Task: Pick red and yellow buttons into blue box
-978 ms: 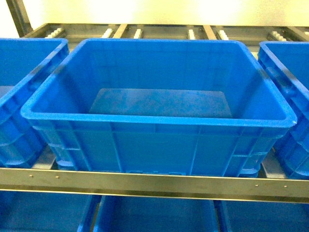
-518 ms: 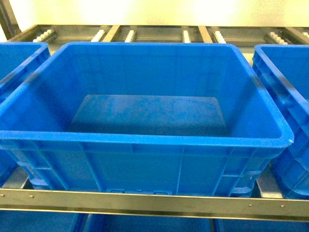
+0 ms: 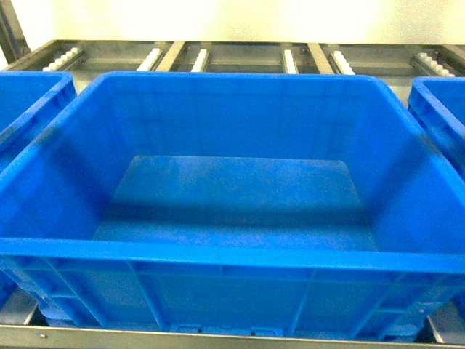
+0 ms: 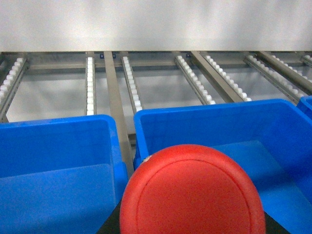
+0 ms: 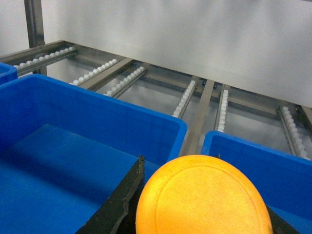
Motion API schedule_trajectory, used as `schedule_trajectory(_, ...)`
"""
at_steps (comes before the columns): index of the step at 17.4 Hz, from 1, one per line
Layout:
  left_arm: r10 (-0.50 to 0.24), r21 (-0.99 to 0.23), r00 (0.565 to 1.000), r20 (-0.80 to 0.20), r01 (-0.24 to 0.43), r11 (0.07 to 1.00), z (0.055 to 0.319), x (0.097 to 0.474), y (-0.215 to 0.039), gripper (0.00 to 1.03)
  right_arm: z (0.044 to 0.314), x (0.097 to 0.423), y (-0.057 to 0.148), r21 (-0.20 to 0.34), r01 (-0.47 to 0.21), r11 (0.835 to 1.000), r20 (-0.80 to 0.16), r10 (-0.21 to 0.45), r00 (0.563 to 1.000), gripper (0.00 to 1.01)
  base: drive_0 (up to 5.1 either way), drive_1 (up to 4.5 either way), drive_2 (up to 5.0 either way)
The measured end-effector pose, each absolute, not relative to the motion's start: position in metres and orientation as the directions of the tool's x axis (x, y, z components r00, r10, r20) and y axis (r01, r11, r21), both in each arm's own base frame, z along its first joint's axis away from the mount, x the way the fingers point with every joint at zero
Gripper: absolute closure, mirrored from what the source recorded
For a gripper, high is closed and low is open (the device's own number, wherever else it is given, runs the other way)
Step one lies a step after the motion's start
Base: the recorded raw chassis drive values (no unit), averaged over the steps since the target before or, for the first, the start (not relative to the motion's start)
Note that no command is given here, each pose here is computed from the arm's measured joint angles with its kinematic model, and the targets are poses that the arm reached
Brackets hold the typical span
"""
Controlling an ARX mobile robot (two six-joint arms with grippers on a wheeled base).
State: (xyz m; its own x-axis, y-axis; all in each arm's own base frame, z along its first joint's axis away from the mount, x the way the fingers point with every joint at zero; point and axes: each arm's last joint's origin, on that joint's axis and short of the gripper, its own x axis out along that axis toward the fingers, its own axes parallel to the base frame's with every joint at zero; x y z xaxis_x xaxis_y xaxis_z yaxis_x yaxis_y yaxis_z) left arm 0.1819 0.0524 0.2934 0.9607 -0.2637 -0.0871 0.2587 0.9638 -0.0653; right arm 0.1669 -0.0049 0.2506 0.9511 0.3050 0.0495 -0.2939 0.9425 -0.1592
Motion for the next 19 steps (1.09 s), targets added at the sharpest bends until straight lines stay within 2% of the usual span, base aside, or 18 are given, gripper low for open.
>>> schedule_trajectory(7,-0.257,-0.067,0.962,-0.09,0.251,0.966,0.293,0.183,0.053,0.79,0.25,0.168,-0.005,-0.16,-0.294,0.942,0.051,0.306,0.951,0.66,0.0,0.0,0.0)
schedule_trajectory(11,-0.265,-0.067,0.96,-0.09,0.26,0.963,0.293,0.182,0.052,0.79,0.254,0.185,0.0,-0.211,-0.308,0.928,0.084,0.331,0.94,0.66,0.0,0.0,0.0)
schedule_trajectory(13,-0.266,-0.067,0.96,-0.089,0.261,0.963,0.293,0.182,0.052,0.79,0.255,0.21,0.004,-0.271,-0.311,0.911,0.061,0.338,0.939,0.66,0.0,0.0,0.0)
schedule_trajectory(15,-0.265,-0.068,0.96,-0.09,0.26,0.963,0.293,0.182,0.052,0.79,0.24,0.241,0.008,-0.39,-0.273,0.879,-0.012,0.291,0.957,0.66,0.0,0.0,0.0)
schedule_trajectory(16,-0.267,-0.067,0.96,-0.089,0.262,0.963,0.293,0.182,0.052,0.79,0.226,0.262,0.033,-0.464,-0.371,0.804,-0.083,0.377,0.922,0.66,0.0,0.0,0.0)
schedule_trajectory(17,-0.264,-0.067,0.96,-0.09,0.259,0.964,0.293,0.182,0.052,0.79,0.225,0.276,0.056,-0.471,-0.435,0.767,-0.092,0.448,0.889,0.66,0.0,0.0,0.0)
schedule_trajectory(19,-0.265,-0.067,0.96,-0.09,0.26,0.963,0.293,0.182,0.052,0.79,0.217,0.288,0.072,-0.463,-0.473,0.749,-0.13,0.471,0.873,0.66,0.0,0.0,0.0)
